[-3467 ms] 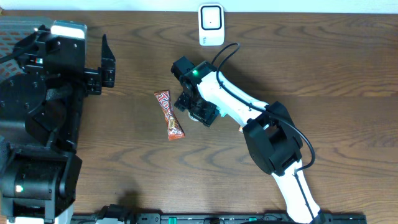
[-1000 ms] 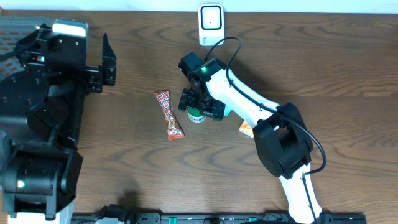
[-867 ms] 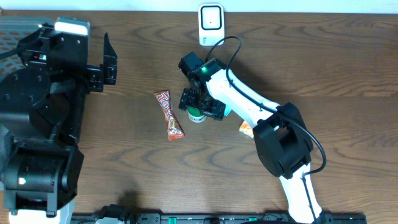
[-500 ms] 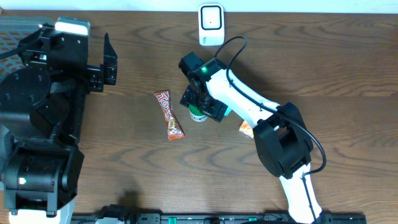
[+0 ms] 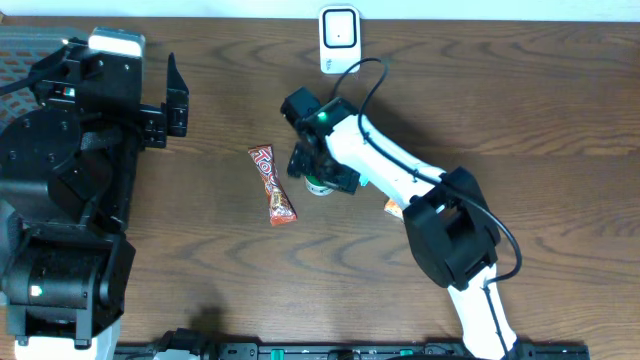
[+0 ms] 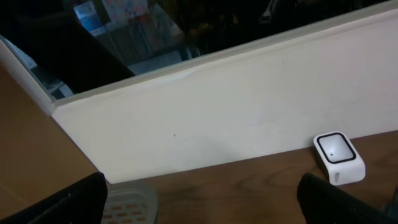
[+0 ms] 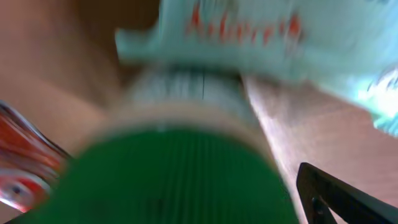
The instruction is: Scan the item barcode
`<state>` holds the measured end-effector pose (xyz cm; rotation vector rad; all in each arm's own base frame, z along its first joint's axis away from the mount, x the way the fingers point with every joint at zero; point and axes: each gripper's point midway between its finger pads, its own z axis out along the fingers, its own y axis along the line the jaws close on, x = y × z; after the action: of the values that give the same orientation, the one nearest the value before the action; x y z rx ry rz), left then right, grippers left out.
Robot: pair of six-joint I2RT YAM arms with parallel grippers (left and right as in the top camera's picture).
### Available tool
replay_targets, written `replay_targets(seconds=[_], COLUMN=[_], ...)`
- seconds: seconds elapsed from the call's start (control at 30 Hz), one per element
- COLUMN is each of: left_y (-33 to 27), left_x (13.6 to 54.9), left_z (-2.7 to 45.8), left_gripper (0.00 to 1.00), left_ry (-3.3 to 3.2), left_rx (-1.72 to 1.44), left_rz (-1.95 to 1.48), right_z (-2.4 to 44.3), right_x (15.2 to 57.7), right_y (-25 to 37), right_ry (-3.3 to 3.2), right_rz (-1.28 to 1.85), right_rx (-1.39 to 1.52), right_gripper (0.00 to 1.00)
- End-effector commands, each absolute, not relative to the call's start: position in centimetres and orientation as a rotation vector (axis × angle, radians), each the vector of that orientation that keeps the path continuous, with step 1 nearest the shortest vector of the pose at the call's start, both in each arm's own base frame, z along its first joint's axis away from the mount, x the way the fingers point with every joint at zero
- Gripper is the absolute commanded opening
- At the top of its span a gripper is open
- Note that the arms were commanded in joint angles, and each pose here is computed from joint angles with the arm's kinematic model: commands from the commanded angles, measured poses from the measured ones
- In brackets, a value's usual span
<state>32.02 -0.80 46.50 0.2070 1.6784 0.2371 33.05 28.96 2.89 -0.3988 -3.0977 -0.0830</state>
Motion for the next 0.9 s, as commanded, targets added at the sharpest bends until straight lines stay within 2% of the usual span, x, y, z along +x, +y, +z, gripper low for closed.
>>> replay_targets(seconds=[0.0,0.33,0.5,0.63,0.7,0.87], left_y=[-0.9,-0.9,-0.9,-0.9,-0.9,-0.9], left_x=[32.1,32.1,32.1,32.1,32.1,32.1], left_z=[46.3,46.4,46.4,46.4,46.4,46.4], left_gripper=[0.98,0.98,0.98,0.98,0.98,0.98], left_ry=[1.678,1.677,1.677,1.678,1.677,1.678], left_rx=[0.198,0.198,0.198,0.198,0.199,0.198], left_rz=[0.218,0.218,0.218,0.218,0.218,0.218], right_z=[4.0,4.1,4.3,5.0,5.7,7.5], right_x=[32.2,30.6,29.9,30.0,30.2,31.6], right_y=[29.2,28.5,27.9,28.3,29.2,30.5], right_ry=[-3.135,-3.086,-3.056,-3.055,-3.054,-3.085], right_rz=[-0.072,-0.007,0.031,0.005,-0.066,-0.163], right_rx=[-0.154,0.168,0.167,0.168,0.153,-0.102], right_gripper=[0.9,0.86,0.88,0.98,0.99,0.99])
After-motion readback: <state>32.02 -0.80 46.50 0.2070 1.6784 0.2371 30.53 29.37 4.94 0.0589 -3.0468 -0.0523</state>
